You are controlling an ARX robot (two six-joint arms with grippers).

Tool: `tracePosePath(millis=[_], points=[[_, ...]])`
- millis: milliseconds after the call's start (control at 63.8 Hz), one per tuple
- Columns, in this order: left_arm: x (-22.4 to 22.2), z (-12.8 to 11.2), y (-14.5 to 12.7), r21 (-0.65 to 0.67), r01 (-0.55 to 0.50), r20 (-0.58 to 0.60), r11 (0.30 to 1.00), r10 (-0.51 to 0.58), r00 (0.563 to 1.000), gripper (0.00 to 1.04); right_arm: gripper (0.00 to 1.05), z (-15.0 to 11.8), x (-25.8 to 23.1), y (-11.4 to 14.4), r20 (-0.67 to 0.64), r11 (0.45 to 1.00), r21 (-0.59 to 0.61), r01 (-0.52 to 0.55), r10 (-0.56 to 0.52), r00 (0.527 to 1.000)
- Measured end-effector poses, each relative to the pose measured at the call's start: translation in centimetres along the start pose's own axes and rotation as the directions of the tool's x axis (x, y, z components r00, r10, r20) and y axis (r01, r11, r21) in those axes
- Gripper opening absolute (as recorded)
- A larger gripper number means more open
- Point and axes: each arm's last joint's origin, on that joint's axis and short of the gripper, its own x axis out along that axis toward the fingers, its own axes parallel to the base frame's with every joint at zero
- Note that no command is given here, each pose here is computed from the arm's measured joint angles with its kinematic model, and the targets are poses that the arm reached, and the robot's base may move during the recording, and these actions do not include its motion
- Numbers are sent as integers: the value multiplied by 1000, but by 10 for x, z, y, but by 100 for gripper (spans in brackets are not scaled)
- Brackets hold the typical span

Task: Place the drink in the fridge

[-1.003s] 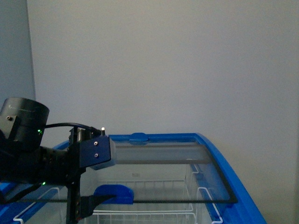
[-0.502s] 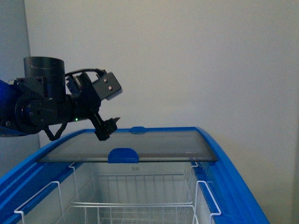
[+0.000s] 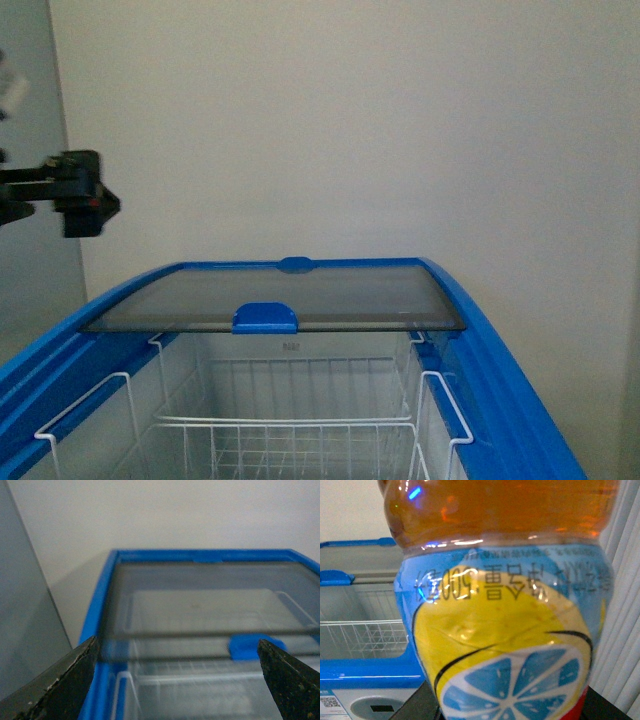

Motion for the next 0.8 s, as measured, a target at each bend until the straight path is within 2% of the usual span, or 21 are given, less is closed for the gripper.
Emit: tracePosePath(millis=[16,31,47,110,157,235,329,376,502,549,564,611,627,659,706,753,800], points=[[-7,-1,0,-23,9,-2,1000,-9,1000,97,37,0,0,0,0,1000,0,0,0,1000],[-127,-56,-5,-149,-56,-56,987,48,997,88,37,0,0,0,0,1000,0,2,-2,1000],[-176,-95,-20,-24,-219,84,975,220,972,53,37,0,0,0,0,1000,0,-5,5,1000],[-178,-104,-23,-15,-204,66,979,205,977,44,37,-1,0,0,-11,1000,-12,-10,10,1000],[-181,-111,-25,-10,-199,56,980,200,978,37,37,2,0,1,-76,997,-67,-49,44,996],[-188,-117,-26,-6,-205,64,979,205,977,21,37,8,3,5,-221,957,-207,-202,156,963],[-192,-122,-27,-5,-206,73,979,206,976,7,37,19,16,11,-223,912,-288,-292,232,947],[-194,-124,-27,-7,-206,75,979,206,976,2,37,32,28,17,-209,879,-348,-326,266,941],[-200,-131,-28,-2,-206,72,978,206,976,3,37,56,61,34,-190,784,-493,-377,326,926],[-202,-133,-29,-2,-206,72,978,206,976,3,37,63,81,46,-205,718,-565,-407,355,912],[-202,-134,-29,-2,-206,71,978,206,976,3,37,65,89,52,-213,680,-604,-416,365,906],[-204,-135,-29,-2,-206,72,978,206,976,3,37,66,101,61,-236,635,-637,-436,378,895],[-205,-136,-29,-2,-206,72,979,206,976,3,37,68,108,68,-252,597,-661,-455,394,884],[-206,-137,-30,-2,-206,72,979,206,976,3,37,67,116,76,-272,557,-681,-475,409,871],[-207,-139,-30,-2,-206,72,978,206,976,3,37,62,132,92,-321,476,-717,-509,423,847],[-209,-140,-30,-2,-207,72,978,206,976,3,37,57,143,104,-361,430,-729,-533,420,833],[-211,-142,-31,-2,-207,70,978,206,976,3,37,46,160,125,-419,341,-747,-571,425,802]])
